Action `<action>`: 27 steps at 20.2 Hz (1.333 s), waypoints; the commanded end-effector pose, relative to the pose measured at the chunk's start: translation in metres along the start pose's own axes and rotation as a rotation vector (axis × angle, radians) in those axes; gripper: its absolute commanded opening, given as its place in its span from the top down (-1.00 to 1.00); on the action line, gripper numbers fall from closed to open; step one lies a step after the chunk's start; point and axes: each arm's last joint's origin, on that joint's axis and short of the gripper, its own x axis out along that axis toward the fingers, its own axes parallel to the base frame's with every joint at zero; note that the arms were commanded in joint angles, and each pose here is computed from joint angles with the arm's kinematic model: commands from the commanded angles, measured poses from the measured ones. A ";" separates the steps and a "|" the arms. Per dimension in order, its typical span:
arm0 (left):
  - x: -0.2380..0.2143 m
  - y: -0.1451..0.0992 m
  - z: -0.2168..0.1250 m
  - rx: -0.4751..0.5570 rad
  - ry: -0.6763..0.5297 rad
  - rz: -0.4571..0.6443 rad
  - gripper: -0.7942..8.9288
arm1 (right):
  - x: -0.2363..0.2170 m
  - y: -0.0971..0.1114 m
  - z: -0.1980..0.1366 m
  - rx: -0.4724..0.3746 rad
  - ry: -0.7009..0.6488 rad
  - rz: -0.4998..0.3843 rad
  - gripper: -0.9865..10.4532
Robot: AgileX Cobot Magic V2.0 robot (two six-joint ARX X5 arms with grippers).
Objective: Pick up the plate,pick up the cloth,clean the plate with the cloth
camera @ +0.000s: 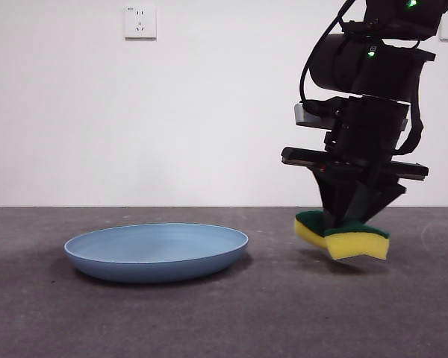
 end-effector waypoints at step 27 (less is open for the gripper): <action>-0.013 -0.002 0.007 0.082 -0.120 0.061 0.85 | -0.212 -0.001 -0.049 -0.079 -0.655 0.062 0.85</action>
